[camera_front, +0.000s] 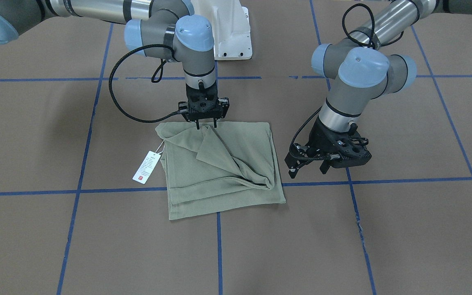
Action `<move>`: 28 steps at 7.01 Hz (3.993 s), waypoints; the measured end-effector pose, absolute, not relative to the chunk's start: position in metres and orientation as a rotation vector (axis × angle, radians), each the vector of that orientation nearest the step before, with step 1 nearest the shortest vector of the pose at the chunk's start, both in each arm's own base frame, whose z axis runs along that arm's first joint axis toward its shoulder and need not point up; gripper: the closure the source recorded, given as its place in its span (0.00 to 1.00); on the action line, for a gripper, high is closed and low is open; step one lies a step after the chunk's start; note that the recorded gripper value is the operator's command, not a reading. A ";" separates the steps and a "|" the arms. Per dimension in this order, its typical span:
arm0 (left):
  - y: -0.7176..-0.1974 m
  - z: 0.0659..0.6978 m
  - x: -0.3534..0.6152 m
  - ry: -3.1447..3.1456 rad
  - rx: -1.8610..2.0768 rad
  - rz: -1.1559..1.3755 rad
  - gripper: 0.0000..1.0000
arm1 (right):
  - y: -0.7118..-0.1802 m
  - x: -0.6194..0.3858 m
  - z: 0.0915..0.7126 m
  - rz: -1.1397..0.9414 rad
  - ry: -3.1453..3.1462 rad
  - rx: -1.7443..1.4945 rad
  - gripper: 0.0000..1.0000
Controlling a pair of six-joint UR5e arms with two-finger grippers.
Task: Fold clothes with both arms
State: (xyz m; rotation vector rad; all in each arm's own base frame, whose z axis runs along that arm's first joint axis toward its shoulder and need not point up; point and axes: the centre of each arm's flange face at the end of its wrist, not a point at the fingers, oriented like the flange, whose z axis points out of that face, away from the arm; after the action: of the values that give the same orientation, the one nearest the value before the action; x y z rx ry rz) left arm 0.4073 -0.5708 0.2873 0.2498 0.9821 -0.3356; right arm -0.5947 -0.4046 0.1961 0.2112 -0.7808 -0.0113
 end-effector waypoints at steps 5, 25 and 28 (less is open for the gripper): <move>-0.570 0.294 0.407 0.978 0.247 -0.337 0.00 | -0.403 -0.611 0.203 -0.084 -0.734 0.262 0.83; -0.569 0.292 0.405 0.984 0.251 -0.339 0.00 | -0.410 -0.629 0.201 -0.182 -0.695 0.292 1.00; -0.569 0.291 0.406 0.986 0.251 -0.339 0.00 | -0.411 -0.629 0.208 -0.205 -0.681 0.298 1.00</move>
State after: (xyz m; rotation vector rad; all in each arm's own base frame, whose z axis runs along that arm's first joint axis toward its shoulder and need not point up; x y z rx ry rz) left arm 0.4057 -0.5692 0.2909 0.2505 0.9862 -0.3390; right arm -0.6292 -0.4109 0.2077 0.2978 -0.6806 -0.2054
